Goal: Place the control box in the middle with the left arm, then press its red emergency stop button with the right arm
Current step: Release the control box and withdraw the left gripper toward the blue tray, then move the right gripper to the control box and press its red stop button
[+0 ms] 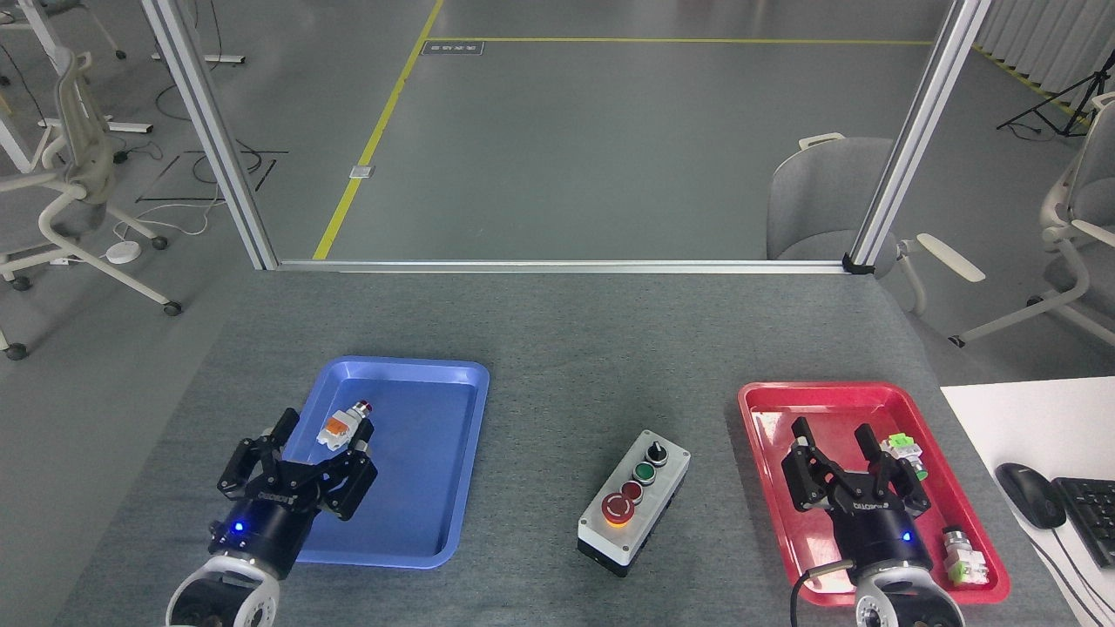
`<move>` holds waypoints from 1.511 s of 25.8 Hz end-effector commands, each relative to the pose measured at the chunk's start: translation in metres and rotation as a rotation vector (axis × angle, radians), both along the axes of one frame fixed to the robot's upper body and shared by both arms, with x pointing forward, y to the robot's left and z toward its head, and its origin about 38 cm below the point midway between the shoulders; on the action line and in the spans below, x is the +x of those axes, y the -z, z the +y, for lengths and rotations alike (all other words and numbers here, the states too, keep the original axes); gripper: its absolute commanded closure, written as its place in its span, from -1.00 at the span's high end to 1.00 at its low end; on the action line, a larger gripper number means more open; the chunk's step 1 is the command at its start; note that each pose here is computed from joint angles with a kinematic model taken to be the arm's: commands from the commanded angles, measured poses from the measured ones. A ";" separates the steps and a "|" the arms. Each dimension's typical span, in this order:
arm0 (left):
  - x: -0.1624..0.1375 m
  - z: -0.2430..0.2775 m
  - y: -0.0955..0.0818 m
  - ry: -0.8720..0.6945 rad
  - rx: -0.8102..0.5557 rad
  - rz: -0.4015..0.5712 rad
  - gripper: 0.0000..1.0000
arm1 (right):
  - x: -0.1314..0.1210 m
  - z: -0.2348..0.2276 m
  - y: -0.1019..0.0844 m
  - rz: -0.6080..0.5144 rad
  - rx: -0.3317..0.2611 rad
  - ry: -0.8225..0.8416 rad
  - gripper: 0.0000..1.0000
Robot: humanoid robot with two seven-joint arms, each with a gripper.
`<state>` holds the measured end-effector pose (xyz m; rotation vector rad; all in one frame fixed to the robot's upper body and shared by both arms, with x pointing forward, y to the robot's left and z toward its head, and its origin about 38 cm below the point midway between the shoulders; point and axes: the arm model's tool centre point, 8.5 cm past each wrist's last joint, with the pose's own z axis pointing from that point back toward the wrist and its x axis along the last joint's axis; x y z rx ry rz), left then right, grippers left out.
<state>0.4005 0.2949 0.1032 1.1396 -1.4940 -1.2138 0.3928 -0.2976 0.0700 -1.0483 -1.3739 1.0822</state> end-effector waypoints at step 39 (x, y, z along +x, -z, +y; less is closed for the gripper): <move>0.038 0.040 0.013 -0.329 -0.091 0.077 0.98 | 0.009 0.132 0.047 0.189 -0.129 -0.810 -1.00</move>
